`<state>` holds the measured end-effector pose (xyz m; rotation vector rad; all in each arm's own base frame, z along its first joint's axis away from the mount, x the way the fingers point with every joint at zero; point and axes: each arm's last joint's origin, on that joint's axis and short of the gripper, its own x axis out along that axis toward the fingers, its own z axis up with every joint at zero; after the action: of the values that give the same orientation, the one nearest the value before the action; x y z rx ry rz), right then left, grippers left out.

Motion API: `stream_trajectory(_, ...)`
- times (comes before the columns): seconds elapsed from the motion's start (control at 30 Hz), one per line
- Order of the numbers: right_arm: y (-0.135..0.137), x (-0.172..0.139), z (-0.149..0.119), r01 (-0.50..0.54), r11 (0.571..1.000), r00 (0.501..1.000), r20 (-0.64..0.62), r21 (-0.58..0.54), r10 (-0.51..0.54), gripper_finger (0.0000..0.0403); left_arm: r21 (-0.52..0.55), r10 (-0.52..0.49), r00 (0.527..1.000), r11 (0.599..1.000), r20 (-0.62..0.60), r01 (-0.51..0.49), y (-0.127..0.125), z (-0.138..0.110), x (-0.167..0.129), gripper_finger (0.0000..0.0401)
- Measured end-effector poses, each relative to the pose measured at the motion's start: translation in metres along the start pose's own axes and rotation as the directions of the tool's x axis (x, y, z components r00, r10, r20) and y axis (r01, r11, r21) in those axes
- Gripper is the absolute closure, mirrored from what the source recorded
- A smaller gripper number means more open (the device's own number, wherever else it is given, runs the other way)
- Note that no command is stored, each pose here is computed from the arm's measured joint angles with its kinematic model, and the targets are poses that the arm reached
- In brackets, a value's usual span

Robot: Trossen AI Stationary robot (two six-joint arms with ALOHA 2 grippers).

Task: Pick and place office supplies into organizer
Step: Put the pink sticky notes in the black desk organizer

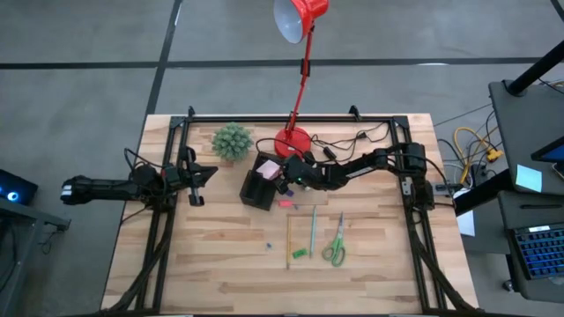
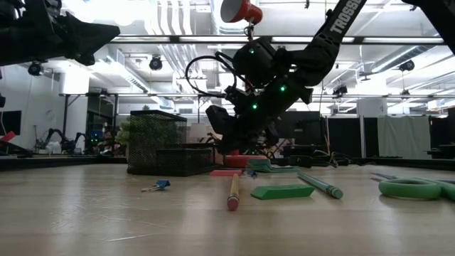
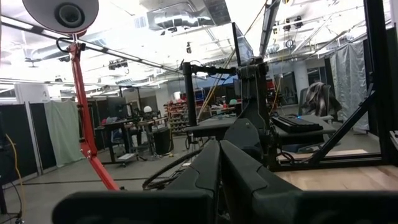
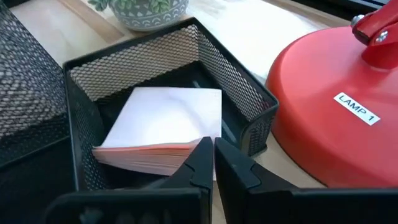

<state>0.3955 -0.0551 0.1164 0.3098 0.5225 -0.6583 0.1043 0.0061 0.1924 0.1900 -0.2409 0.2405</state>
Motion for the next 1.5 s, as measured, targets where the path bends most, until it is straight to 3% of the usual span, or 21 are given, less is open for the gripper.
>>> stream_trajectory(0.37,0.001,-0.001,-0.008,-0.023,1.0,0.996,-0.086,-0.006,0.023,0.0394,0.001,-0.001,1.0,1.0,-0.004,0.001,0.0,0.0,0.0,0.0401)
stream_trajectory(0.87,-0.002,0.006,-0.014,-0.021,1.0,0.994,-0.104,-0.013,0.02,0.0394,-0.001,-0.002,1.0,1.0,-0.006,0.002,0.0,-0.001,0.0,0.0401)
stream_trajectory(1.5,0.007,0.019,0.009,-0.016,0.998,0.999,-0.045,-0.064,0.013,0.0394,0.0,-0.005,1.0,1.0,-0.019,0.005,-0.001,-0.002,0.001,0.0401)
